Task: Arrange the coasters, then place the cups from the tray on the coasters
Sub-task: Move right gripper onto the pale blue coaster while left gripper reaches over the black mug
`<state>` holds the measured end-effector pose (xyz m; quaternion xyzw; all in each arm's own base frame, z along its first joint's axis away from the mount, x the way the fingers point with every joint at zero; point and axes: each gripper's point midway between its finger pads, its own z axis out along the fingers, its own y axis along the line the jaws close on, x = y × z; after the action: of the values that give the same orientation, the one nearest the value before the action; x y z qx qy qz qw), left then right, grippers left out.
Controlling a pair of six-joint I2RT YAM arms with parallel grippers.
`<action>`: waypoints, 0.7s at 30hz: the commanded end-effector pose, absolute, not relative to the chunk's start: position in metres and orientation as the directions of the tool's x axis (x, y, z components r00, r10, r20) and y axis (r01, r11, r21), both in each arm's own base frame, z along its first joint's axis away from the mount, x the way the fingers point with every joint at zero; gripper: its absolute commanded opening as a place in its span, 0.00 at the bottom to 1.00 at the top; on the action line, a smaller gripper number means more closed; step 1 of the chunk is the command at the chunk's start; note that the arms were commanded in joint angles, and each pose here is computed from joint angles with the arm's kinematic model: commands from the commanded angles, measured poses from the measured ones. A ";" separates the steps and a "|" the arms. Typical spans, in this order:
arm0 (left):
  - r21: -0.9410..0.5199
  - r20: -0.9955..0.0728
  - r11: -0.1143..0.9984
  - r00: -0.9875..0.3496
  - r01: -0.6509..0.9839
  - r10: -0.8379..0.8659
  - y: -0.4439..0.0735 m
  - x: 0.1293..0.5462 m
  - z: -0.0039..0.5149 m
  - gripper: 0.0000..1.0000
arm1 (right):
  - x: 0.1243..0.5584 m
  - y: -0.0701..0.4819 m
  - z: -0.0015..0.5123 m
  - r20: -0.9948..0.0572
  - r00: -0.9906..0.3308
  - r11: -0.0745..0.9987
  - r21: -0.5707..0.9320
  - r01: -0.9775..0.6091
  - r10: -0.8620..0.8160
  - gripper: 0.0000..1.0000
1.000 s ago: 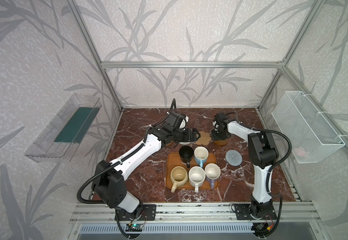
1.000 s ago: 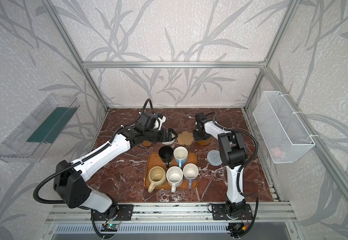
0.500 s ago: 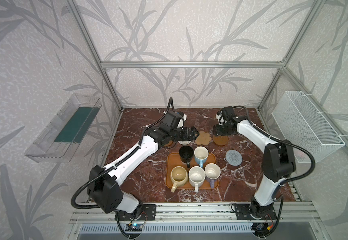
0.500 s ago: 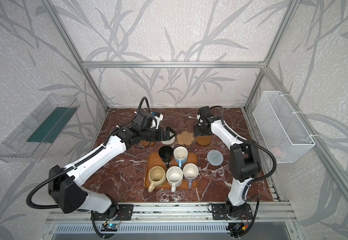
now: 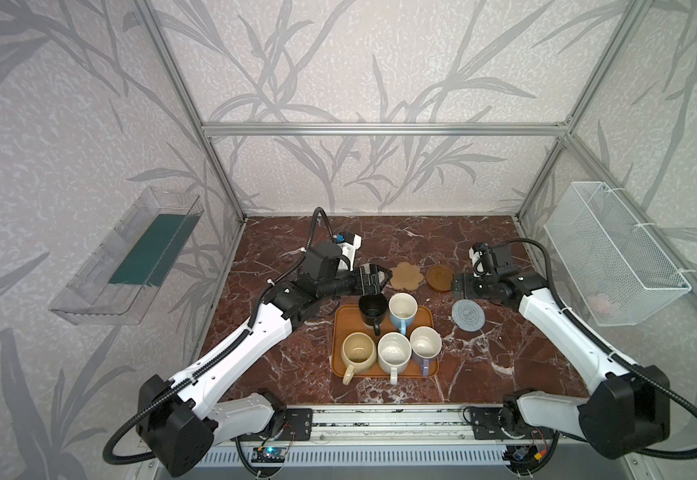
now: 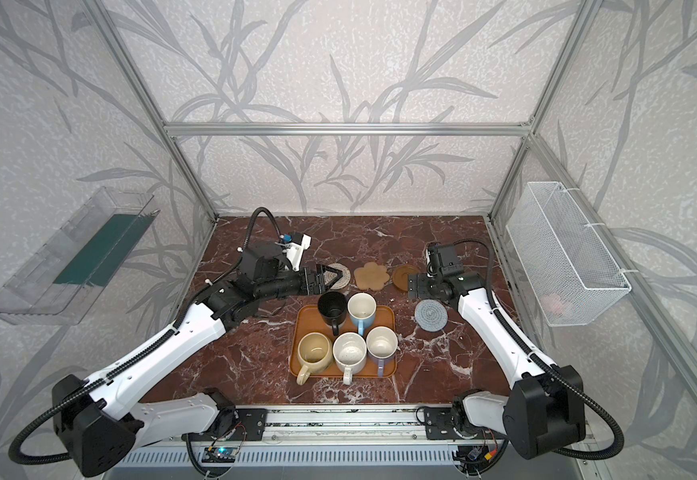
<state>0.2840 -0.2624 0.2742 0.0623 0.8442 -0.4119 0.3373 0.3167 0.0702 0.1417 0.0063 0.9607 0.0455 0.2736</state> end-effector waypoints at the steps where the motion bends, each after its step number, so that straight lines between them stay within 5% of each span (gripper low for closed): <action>1: -0.689 -0.599 0.624 -0.774 0.369 -0.204 -0.265 0.281 0.273 0.99 | 0.302 0.068 0.129 -0.480 -0.875 0.993 0.115 0.013 0.067 0.99; 10: -0.731 -0.517 0.606 -0.834 0.315 -0.191 -0.272 0.275 0.245 0.99 | 0.287 0.069 0.095 -0.430 -0.895 0.984 0.173 0.045 0.117 0.94; 21: -0.736 -0.502 0.598 -0.849 0.318 -0.166 -0.283 0.275 0.245 0.98 | 0.290 0.066 0.045 -0.283 -0.946 0.978 0.175 0.112 0.158 0.63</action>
<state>0.2734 -0.2755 0.2283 0.0376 0.8623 -0.4304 0.2641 0.2849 0.0645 0.0497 0.0611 0.9833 0.0702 0.1565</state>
